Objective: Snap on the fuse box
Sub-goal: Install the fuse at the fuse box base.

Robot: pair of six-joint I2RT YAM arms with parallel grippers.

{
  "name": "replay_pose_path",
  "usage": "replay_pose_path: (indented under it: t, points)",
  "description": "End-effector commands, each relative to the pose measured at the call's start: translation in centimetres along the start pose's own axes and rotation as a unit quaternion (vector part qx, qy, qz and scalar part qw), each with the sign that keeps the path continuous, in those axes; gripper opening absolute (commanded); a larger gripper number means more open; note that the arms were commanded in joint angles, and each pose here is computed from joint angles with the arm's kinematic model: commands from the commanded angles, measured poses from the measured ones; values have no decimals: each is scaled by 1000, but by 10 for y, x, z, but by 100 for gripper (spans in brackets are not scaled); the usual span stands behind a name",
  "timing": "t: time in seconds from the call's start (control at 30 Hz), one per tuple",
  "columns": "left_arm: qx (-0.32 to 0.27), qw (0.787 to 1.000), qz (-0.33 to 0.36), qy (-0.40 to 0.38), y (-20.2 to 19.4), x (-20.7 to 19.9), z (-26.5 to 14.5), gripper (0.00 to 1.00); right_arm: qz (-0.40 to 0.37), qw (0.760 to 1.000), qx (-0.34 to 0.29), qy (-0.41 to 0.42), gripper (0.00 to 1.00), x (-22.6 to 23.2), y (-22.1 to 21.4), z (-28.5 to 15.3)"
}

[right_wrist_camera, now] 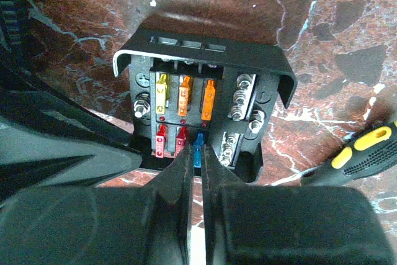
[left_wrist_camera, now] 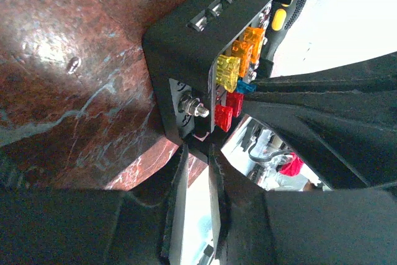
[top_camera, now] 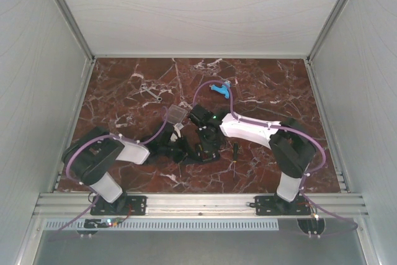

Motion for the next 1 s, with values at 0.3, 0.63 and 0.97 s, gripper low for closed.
replay_pose_path:
  t: [0.3,0.63,0.97]
  points:
    - [-51,998,-15,-21,13,-4,16,13,-68,997,-10,-27,0,-16,19,47]
    - [-83,996,-14,-3,13,-6,8,25,-96,994,-44,35,14,-7,26,2]
    - [-97,995,-11,15,12,-4,0,34,-101,992,-67,42,26,-9,27,-19]
Point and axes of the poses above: each gripper's point midway between its finger pads, its own z axis out along the fingers, its own x axis along the line the jaws close on, y = z × x, the point moved 7 cm from there along -z, back along the fingers, and after that the axes turned 8 degrees about z, right-handed, at the moved point
